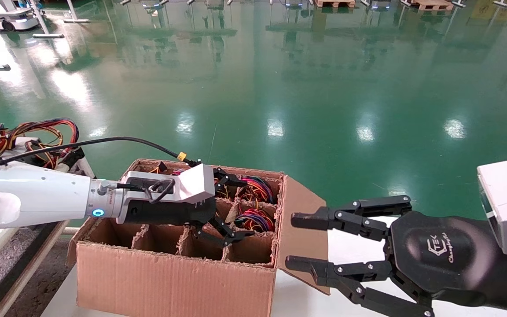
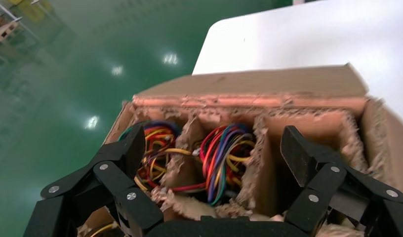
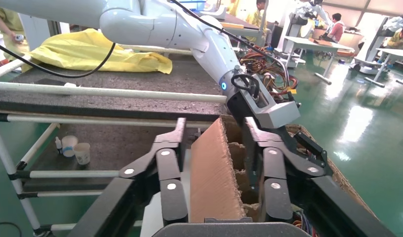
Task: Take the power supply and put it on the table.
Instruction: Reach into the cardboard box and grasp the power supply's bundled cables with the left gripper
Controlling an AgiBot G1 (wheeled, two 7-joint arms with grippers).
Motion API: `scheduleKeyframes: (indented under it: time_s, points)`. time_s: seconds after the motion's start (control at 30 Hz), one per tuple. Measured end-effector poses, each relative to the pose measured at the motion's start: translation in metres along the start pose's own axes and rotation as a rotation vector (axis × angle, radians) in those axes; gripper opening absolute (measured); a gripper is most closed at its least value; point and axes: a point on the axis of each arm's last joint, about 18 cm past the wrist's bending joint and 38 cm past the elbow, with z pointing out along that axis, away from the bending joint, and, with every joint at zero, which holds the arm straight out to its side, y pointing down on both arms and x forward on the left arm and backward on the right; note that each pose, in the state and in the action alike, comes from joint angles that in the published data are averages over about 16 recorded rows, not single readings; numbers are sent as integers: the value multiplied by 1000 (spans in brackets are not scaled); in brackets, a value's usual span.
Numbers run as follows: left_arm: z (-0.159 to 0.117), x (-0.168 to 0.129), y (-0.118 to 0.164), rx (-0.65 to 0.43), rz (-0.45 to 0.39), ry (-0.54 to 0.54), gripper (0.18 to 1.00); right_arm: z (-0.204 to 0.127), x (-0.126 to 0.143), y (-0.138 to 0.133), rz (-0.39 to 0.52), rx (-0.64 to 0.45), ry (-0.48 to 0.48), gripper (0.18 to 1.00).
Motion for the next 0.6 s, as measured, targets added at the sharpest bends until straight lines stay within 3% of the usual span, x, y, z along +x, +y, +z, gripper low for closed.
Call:
scheduleKeyframes:
  time_s: [0.4,0.6]
  points:
    - [10,-6,18,-58,0,-71,962,0,0,0,0,0,0,650]
    - [16,-10,26,-90,-5,-114,899,0,0,0,0,0,0,783]
